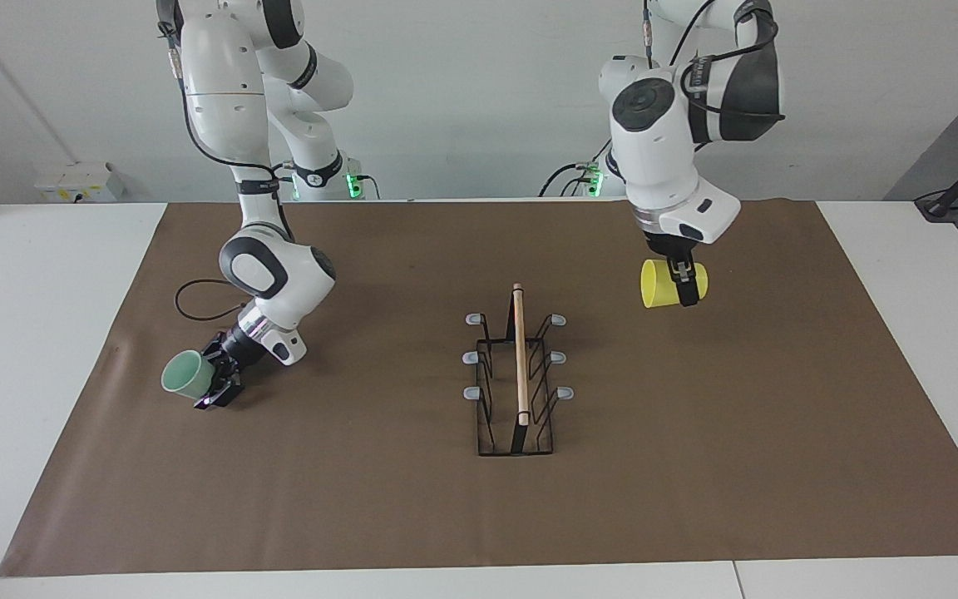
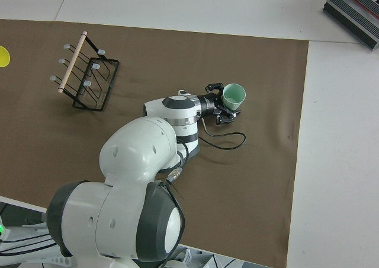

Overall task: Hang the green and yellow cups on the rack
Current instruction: 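Carry the yellow cup with the left gripper toward the rack's near hooks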

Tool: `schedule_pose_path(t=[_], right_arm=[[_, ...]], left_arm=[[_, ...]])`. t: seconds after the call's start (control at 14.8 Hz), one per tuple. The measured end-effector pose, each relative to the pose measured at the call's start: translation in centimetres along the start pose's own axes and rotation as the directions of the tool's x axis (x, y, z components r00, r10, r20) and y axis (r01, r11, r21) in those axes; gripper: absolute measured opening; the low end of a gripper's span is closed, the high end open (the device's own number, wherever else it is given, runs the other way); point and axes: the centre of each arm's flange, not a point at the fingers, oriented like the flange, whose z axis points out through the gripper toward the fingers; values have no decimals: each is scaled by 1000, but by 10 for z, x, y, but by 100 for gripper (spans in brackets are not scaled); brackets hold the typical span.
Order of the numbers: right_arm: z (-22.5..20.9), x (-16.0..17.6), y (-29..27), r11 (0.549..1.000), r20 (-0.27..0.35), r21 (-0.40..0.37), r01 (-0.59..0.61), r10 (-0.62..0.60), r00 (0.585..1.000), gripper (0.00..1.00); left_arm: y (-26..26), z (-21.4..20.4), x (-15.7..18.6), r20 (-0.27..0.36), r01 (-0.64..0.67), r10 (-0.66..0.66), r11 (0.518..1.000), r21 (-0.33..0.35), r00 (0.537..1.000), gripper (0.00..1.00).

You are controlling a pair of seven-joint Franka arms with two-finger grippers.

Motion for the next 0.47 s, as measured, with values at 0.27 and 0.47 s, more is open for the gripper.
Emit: schedule_pose_path(t=[0.27, 0.47], right_arm=[[-1, -1, 1, 1000, -2, -3, -8, 8, 1000, 61], [-3, -4, 9, 999, -10, -7, -37, 37, 999, 59]], left_arm=[[-8, 15, -43, -169, -8, 15, 999, 44, 986, 68], [-3, 16, -61, -267, 16, -1, 998, 56, 964, 68]])
